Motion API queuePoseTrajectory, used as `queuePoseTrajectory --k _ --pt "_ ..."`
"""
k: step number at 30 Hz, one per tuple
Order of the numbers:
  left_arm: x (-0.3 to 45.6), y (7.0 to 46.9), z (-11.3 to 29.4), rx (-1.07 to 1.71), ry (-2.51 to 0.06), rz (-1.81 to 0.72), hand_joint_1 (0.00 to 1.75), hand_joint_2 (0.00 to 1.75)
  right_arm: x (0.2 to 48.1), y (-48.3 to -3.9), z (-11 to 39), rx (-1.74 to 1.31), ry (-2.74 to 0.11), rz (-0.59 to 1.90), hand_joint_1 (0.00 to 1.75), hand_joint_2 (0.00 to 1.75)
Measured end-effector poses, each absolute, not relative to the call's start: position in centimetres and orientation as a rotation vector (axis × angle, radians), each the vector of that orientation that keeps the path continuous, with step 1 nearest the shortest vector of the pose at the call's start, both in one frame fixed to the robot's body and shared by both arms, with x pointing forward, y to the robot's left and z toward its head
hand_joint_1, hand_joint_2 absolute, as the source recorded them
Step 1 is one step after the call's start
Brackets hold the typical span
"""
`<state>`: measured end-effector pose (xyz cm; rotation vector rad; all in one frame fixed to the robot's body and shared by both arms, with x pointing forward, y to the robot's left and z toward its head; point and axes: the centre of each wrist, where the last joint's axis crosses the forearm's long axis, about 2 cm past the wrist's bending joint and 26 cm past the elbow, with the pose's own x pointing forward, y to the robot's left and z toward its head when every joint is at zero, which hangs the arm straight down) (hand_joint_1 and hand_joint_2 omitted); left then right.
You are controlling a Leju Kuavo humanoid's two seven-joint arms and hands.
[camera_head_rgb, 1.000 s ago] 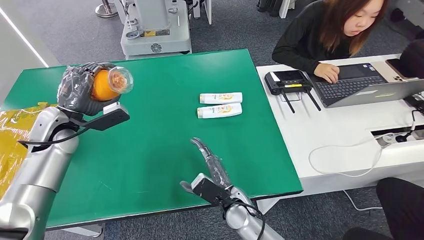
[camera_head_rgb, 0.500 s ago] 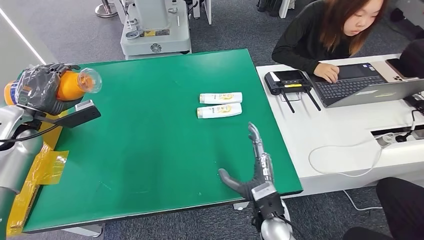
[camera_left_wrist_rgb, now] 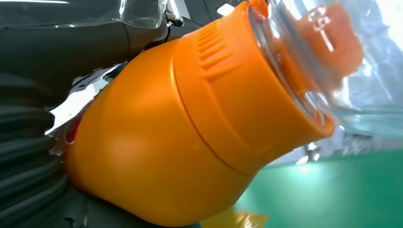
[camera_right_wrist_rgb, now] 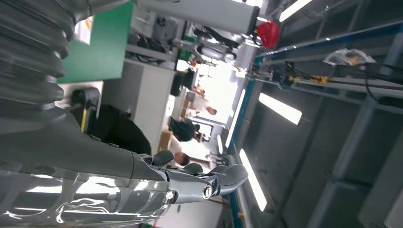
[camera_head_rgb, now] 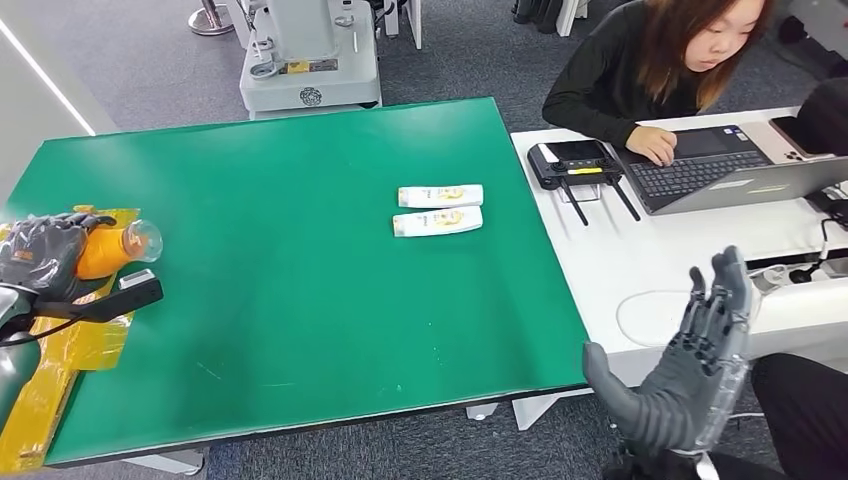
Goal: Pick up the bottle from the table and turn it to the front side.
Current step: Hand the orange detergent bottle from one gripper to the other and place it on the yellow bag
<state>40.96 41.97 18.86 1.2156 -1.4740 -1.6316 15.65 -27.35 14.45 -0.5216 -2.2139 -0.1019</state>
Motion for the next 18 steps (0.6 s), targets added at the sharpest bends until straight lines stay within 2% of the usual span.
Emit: queuePoseTrajectory --k 11,18 --pt "35.2 45.2 14.0 1.195 -1.294 -1.651 1.75 1.75 14.6 -28.1 16.0 -0.544 -2.248 -0.074 0.0 1.75" --pt "33.8 44.9 11.8 1.088 -1.261 -1.678 1.75 1.75 15.0 -27.7 16.6 -0.52 -2.263 -0.081 0.0 1.75"
